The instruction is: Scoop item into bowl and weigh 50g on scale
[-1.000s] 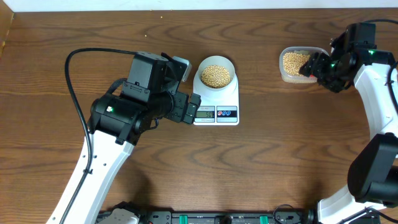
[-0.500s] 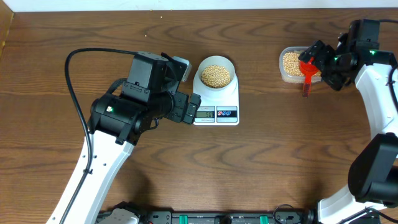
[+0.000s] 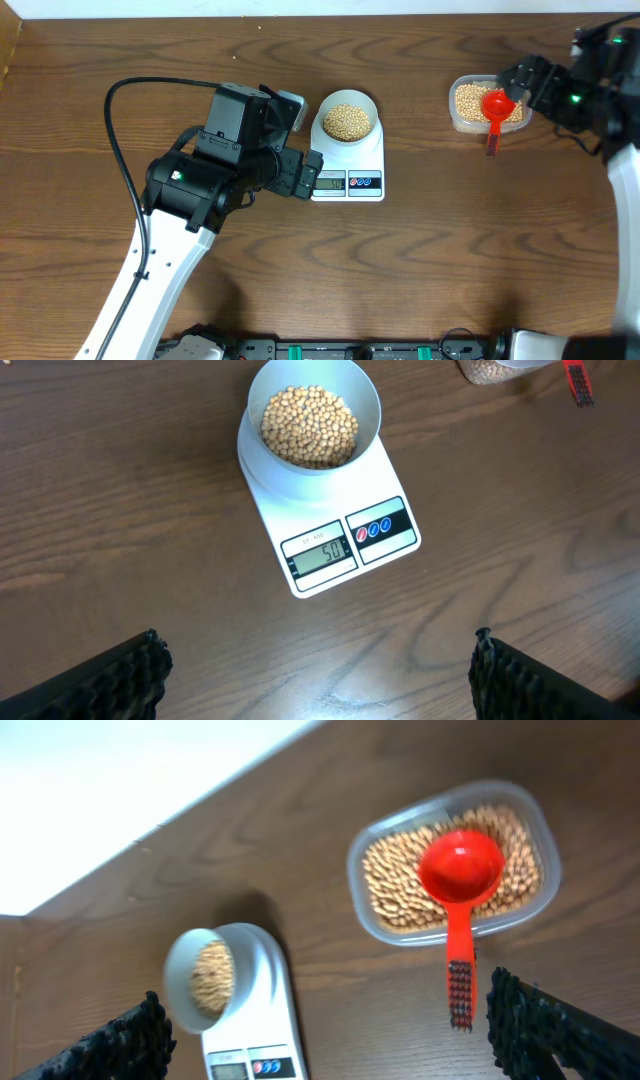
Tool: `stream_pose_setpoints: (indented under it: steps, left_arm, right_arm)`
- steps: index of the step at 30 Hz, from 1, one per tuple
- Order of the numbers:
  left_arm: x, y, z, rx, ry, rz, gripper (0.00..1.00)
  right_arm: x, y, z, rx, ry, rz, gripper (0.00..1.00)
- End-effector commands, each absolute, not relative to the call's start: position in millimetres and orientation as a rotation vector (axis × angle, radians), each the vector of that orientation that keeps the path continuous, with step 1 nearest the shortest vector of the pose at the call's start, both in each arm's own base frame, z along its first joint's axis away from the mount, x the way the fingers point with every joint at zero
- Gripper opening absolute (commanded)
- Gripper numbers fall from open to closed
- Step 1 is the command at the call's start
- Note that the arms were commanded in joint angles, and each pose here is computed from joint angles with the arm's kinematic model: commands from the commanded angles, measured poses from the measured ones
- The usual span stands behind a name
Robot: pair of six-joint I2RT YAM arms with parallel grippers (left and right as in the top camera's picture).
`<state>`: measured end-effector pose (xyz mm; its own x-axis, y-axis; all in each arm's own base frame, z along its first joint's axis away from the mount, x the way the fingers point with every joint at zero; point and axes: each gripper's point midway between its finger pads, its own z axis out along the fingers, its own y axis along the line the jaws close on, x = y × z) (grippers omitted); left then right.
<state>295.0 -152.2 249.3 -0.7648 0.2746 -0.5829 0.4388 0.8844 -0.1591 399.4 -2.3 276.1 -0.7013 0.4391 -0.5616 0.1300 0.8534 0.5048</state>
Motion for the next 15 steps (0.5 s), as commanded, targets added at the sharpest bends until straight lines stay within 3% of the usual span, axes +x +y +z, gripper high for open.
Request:
stream_pose_setpoints:
  steps: [1, 15]
  left_arm:
    - [298, -150, 250, 0.525, 2.477, -0.366, 0.98]
    - [298, -150, 250, 0.525, 2.477, -0.366, 0.98]
  right_arm:
    - [386, 0, 308, 0.329, 2.248, 0.544, 0.99]
    - [329, -10, 371, 0.192, 2.091, 0.302, 0.99]
